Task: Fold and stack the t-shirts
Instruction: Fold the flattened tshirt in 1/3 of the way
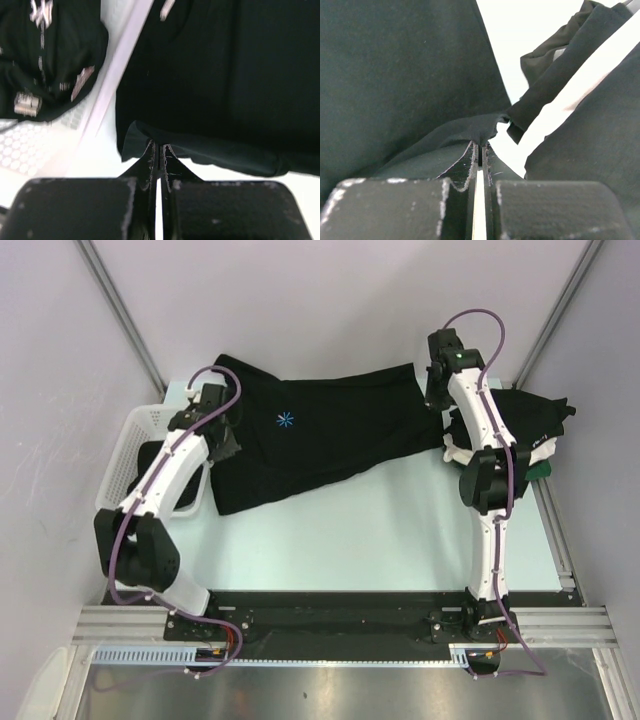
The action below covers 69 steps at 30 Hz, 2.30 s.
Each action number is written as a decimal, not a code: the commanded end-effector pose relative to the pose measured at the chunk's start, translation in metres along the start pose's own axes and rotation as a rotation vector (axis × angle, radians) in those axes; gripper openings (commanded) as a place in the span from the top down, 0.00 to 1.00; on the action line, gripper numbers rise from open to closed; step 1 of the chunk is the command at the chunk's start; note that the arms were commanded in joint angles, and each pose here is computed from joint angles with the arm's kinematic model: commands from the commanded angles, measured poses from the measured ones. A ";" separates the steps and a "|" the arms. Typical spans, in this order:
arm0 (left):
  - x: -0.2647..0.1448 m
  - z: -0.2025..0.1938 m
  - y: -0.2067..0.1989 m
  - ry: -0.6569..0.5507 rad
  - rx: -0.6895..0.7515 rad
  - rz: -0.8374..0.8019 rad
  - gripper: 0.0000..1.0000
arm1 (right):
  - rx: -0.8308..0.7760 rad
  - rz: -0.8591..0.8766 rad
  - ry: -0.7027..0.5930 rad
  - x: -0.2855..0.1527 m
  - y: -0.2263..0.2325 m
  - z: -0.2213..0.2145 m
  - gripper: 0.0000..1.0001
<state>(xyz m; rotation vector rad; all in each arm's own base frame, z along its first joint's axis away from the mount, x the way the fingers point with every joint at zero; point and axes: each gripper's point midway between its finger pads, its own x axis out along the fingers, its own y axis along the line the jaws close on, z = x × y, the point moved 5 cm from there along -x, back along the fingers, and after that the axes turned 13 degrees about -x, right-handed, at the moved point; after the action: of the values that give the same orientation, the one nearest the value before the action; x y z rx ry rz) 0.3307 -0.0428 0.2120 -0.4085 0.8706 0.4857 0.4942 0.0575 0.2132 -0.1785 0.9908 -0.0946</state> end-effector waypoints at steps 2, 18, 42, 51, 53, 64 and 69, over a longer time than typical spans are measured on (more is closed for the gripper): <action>0.006 0.043 -0.015 -0.087 -0.011 -0.027 1.00 | 0.028 -0.058 -0.120 -0.009 -0.018 0.029 1.00; 0.034 0.091 -0.036 -0.114 0.022 0.003 1.00 | 0.057 -0.055 -0.153 0.026 -0.033 0.041 1.00; 0.058 0.133 -0.049 -0.157 0.129 0.069 1.00 | 0.040 -0.021 -0.268 0.058 -0.026 0.064 1.00; 0.054 0.145 -0.032 -0.197 0.159 0.146 1.00 | 0.031 -0.034 -0.255 0.061 -0.027 0.060 1.00; 0.056 0.148 -0.027 -0.196 0.149 0.151 1.00 | 0.031 -0.034 -0.255 0.061 -0.027 0.060 1.00; 0.068 0.150 -0.030 -0.178 0.137 0.134 1.00 | 0.022 -0.047 -0.264 0.065 -0.027 0.062 1.00; 0.073 0.147 -0.033 -0.161 0.140 0.121 1.00 | 0.015 -0.044 -0.262 0.067 -0.026 0.061 1.00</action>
<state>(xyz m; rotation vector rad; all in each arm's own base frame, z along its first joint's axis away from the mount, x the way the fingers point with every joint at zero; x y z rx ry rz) 0.4752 0.0194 0.2284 -0.1875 0.8146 0.5570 0.5731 0.0345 0.1856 -0.1688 0.7807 -0.0830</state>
